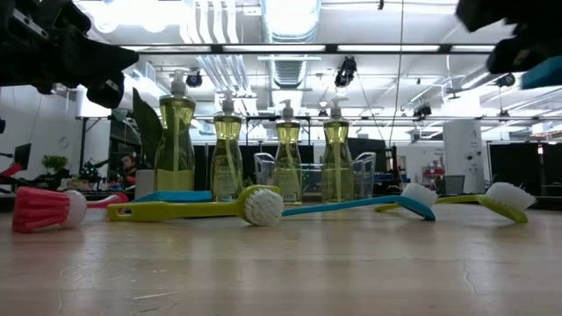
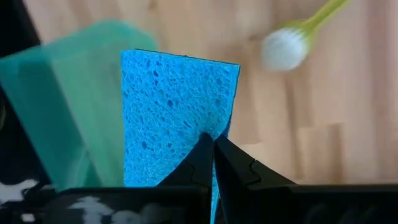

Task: Pick & Place Kitchen Sink Supplies
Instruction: Put the blue sponge into the green bin

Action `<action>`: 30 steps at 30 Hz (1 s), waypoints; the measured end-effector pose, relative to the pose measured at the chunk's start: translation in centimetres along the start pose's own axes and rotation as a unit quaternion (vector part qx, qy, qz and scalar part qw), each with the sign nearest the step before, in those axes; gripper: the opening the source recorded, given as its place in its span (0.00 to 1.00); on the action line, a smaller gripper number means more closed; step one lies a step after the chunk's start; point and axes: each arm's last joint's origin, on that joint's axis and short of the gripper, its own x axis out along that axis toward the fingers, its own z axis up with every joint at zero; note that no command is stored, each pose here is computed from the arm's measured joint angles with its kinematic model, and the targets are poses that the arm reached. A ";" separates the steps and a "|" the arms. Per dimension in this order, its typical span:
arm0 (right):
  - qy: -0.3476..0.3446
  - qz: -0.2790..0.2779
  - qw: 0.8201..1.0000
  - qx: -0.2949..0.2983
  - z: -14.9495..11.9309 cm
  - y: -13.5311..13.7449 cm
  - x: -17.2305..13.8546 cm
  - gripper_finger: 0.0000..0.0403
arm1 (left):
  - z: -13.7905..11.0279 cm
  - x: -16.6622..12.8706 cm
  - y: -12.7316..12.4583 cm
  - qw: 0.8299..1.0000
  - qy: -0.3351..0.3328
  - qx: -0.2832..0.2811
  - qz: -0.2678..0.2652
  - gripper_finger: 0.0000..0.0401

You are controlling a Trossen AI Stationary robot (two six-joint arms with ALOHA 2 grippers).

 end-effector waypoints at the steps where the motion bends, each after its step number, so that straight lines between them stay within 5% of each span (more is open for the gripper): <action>1: 0.006 -0.001 1.000 -0.001 -0.2 0.6 0.2 0.02 | 0.0 0.0 0.0 1.000 0.000 0.000 0.000 0.00; 9: -0.008 0.041 0.998 -0.045 -0.7 5.0 2.6 0.02 | 0.0 0.0 0.0 1.000 0.000 0.000 0.000 0.00; 16: 0.031 0.016 0.995 -0.094 -1.5 7.2 5.7 0.02 | 0.0 0.0 0.0 1.000 0.000 0.000 0.000 0.00; 30: 0.143 -0.009 0.987 -0.068 -1.1 9.0 11.8 0.02 | 0.0 0.0 0.0 1.000 0.000 0.000 0.000 0.00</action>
